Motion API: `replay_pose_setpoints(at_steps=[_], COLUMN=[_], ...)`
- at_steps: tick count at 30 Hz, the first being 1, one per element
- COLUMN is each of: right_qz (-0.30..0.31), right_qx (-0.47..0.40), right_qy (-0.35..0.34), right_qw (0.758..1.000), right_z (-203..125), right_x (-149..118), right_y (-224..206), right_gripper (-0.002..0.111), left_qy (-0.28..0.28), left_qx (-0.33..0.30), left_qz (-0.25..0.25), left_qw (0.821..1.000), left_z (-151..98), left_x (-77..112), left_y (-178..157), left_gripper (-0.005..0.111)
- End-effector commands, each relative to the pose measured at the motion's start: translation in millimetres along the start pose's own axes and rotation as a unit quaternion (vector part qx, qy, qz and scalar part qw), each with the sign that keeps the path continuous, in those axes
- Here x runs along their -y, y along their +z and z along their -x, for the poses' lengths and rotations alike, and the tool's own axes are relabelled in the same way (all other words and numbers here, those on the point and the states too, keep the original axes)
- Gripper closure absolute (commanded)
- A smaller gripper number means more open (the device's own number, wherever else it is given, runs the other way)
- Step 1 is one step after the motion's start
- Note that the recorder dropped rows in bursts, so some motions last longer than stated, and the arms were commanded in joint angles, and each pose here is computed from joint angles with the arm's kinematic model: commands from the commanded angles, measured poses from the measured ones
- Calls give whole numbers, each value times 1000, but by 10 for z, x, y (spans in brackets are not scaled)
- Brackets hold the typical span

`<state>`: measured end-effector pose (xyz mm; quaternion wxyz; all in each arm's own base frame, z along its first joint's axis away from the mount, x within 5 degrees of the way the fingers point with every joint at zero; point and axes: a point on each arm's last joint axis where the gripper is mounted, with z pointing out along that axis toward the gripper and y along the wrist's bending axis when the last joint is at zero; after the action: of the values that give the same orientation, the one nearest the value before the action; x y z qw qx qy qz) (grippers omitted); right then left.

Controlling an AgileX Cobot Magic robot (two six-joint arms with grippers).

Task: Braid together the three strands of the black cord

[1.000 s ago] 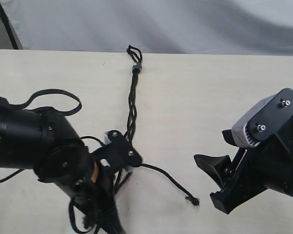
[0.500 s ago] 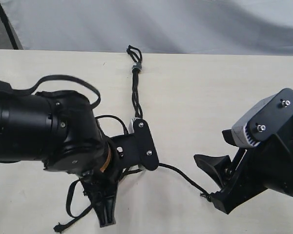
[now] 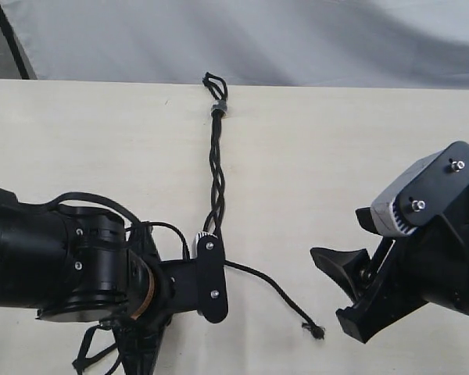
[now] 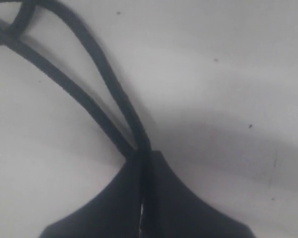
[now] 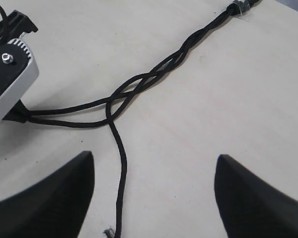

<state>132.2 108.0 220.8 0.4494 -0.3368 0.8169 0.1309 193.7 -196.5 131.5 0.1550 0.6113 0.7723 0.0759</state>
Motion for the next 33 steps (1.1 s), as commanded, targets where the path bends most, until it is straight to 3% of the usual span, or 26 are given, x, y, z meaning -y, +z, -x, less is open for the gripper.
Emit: replay_pose_setpoints(at_steps=[1, 7, 11, 16, 23, 28, 33], right_qz=[-3, -3, -3, -3, -3, -2, -2], right_qx=[7, 7, 7, 7, 8, 12, 15], right_qy=[-4, -4, -4, -4, -3, -3, -3], right_qw=[1000, 1000, 1000, 1000, 1000, 1000, 1000], right_z=[4, 4, 4, 4, 6, 15, 18], right_x=[10, 10, 10, 10, 10, 9, 9], right_y=[-12, -12, -12, -12, -12, -12, -12], right_gripper=[43, 43, 43, 43, 43, 43, 43], left_qy=[10, -74, -131, -130, -180, -159, -104], left_qx=[-1, -11, 1, 12, -16, -29, 15], left_qz=[19, 34, 23, 3, -29, -69, -75], left_qw=[1000, 997, 991, 991, 983, 984, 992], left_z=[-26, -218, -311, -374, -390, -252, -38], left_x=[-58, -339, -393, -279, -171, 104, 323], left_y=[-8, 53, 109, 230, 258, 205, 146], left_gripper=[107, 107, 107, 107, 107, 107, 107])
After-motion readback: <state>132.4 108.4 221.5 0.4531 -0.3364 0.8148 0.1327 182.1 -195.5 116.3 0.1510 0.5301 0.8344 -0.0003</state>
